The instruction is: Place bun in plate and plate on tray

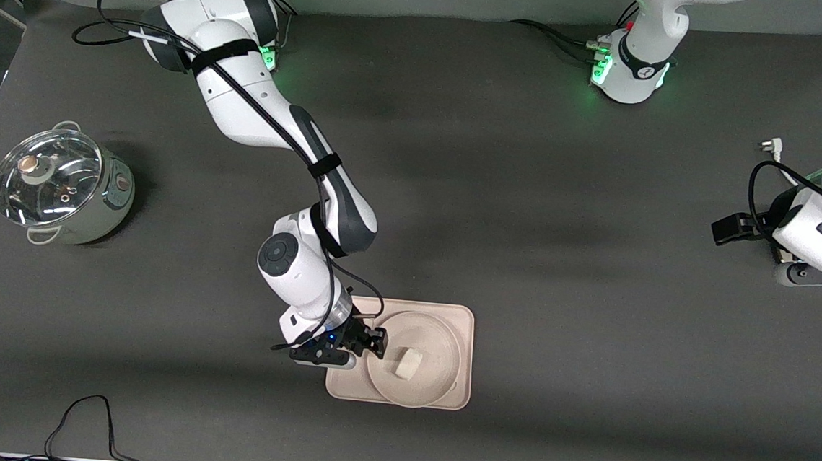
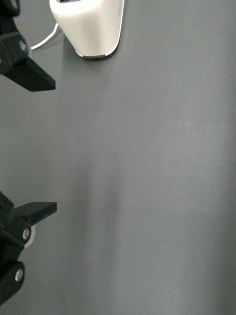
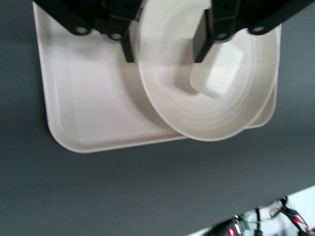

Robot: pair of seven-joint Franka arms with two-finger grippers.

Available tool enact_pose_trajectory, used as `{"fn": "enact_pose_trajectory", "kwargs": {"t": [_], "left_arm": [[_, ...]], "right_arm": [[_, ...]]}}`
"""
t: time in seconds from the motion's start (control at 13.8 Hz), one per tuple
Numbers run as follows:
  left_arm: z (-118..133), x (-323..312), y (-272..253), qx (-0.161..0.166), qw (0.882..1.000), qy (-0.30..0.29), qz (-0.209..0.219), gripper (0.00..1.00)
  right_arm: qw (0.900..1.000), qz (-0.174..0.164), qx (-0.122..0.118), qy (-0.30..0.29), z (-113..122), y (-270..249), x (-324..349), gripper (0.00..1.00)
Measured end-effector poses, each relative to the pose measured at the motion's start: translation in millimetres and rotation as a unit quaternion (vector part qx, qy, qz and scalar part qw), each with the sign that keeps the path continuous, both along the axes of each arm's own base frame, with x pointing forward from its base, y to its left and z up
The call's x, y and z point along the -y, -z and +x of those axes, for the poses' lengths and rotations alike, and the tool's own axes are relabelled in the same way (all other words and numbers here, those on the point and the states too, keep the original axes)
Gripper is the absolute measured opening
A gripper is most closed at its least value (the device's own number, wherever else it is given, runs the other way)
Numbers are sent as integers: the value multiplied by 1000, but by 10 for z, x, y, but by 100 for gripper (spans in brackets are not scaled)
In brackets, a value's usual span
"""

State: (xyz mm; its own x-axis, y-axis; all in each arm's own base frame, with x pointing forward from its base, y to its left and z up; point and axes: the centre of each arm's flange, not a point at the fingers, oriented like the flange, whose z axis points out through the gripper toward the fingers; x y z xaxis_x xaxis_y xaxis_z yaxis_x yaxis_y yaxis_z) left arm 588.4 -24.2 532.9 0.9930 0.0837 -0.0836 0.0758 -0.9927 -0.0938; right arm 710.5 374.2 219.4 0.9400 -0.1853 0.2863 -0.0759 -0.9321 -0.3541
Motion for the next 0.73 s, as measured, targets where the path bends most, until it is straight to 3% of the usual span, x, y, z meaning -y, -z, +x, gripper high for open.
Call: {"fn": "enact_pose_trajectory", "kwargs": {"t": [0.15,0.29,0.51,0.73], "left_arm": [[2,-6,5,0,1000,0,0,100],[4,-18,10,-2,1000,7,-1,100],[7,-47,14,-2,1000,9,-1,100],[8,-48,15,-3,1000,11,-1,100]], "right_arm": [[1000,7,11,0,49,-228,-4,81],[1000,2,-6,-7,70,-523,50,100],[998,-29,-41,-33,101,-1185,391,100],[991,-78,-61,-92,-3,-1828,1195,100]]}}
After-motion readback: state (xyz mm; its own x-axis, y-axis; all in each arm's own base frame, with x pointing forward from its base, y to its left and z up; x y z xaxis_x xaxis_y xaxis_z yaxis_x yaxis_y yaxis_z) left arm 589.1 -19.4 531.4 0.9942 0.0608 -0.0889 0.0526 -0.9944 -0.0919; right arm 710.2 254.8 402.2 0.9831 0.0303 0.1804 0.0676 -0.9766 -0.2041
